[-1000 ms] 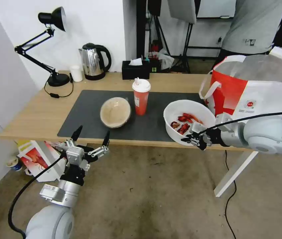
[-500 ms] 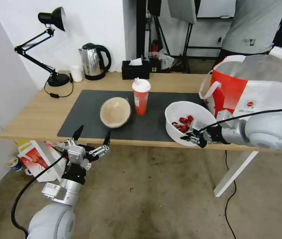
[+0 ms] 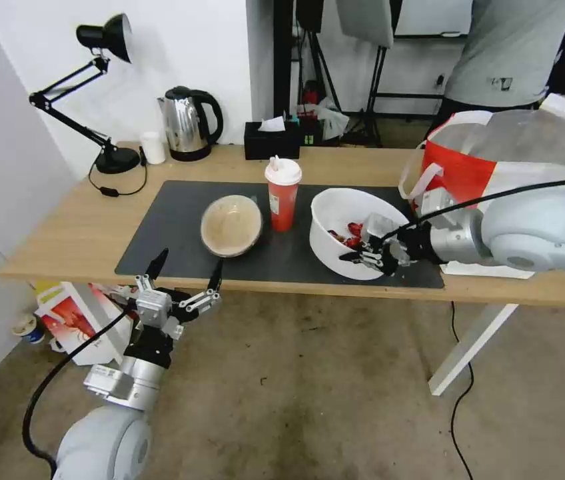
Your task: Pick up the trash from the table and place it into the takeout bag.
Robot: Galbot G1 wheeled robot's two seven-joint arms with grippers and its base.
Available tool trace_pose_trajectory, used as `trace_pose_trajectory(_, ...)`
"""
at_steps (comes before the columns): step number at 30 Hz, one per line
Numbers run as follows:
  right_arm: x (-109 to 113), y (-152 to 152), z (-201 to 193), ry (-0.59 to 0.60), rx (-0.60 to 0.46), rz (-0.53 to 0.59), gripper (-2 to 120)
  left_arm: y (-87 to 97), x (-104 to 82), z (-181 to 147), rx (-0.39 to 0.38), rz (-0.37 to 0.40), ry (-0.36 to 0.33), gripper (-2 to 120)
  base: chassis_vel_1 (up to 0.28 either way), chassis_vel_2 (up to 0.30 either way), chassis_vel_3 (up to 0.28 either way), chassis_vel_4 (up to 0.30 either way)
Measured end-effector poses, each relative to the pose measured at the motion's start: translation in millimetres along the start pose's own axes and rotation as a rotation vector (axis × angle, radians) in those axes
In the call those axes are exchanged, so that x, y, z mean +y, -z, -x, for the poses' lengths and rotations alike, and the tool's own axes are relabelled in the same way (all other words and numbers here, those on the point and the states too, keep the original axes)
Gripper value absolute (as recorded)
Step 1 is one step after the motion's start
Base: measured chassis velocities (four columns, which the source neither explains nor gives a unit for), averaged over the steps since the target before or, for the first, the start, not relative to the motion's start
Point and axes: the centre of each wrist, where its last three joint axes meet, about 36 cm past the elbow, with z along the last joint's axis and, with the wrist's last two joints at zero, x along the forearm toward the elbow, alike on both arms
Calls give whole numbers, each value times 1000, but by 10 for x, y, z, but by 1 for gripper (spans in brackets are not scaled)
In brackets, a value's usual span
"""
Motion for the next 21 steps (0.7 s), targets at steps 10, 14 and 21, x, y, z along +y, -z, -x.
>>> trace_pose_trajectory(10,-12,198,-113,15,-23,-50,0,8,12,18,-5,4,-8,100,0,0,0,0)
trace_pose_trajectory(14,-10,256,-197,20,-18,-70,0,7,-3,23,-6,2,-11,100,0,0,0,0)
trace_pose_trajectory(21,-27,332,-311,14,-15,-95,0,23,-4,17,-11,7,-11,100,0,0,0,0)
